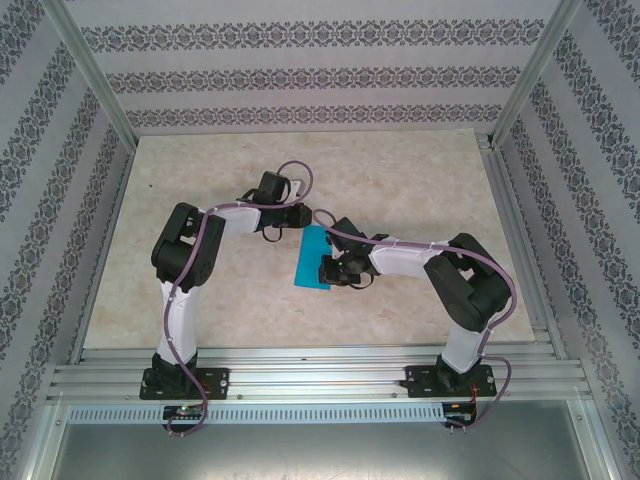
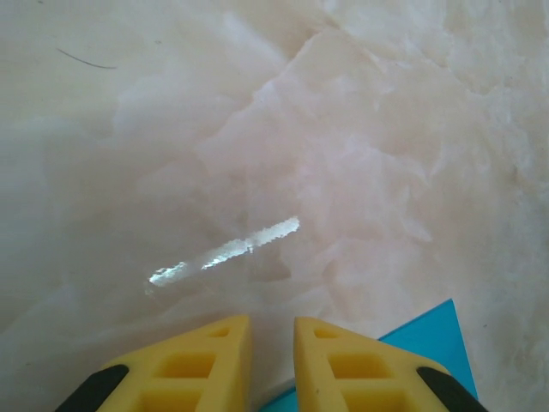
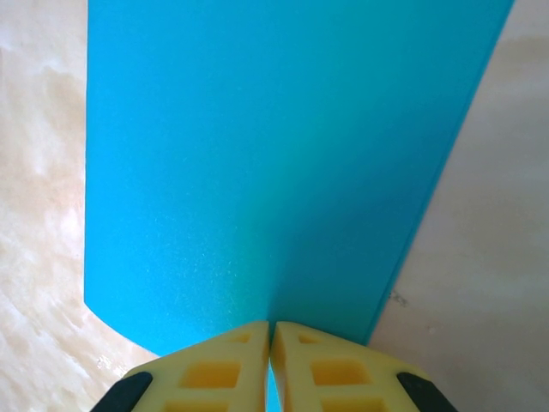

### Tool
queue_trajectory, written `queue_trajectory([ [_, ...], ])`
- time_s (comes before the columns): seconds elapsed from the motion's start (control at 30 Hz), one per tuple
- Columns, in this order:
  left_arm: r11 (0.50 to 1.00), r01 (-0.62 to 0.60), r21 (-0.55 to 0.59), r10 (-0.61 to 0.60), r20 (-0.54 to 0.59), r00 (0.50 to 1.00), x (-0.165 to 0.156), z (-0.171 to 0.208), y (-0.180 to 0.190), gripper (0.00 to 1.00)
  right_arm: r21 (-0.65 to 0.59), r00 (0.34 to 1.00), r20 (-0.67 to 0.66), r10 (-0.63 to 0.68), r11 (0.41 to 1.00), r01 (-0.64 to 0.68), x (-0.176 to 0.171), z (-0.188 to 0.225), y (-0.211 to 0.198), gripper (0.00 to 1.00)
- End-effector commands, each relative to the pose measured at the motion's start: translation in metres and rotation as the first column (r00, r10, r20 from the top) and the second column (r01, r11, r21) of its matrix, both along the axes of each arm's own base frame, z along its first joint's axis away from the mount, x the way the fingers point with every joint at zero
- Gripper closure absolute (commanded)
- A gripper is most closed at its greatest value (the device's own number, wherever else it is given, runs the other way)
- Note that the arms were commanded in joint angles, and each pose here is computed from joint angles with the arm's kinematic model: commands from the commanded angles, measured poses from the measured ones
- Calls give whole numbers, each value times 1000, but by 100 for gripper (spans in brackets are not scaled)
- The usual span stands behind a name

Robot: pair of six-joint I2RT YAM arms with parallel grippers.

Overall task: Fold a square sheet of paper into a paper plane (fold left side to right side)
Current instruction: First fold in half a square sheet of paper at the center of the table.

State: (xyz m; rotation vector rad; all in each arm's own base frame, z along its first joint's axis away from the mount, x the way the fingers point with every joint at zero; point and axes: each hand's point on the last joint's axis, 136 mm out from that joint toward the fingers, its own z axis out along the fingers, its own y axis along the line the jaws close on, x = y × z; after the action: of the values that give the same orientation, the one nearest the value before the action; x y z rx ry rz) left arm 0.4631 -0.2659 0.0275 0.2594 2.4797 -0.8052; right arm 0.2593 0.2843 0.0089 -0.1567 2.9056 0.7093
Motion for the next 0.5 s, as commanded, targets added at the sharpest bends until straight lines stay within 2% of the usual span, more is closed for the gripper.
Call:
queue_trajectory([
  [0.0,995,-95,41,92,70,993,21,14,39,76,-215,986,-164,-7,976,-29,-44,-42,-45,87],
  [0.1,994,-103,30,99,116,988,15,44,51,74,-162,992,-126,3,986,-24,-35,-31,-35,85],
  [0.23,995,-100,4,98,153,983,-8,76,61,74,-15,999,-33,15,1000,-16,-12,8,-11,80],
  [0.33,996,-70,-57,78,143,987,-33,87,59,74,65,1000,23,1,998,-2,5,40,-5,75],
  [0.47,985,-35,-167,50,85,995,-67,85,50,75,161,997,74,-25,987,13,32,70,-1,75],
])
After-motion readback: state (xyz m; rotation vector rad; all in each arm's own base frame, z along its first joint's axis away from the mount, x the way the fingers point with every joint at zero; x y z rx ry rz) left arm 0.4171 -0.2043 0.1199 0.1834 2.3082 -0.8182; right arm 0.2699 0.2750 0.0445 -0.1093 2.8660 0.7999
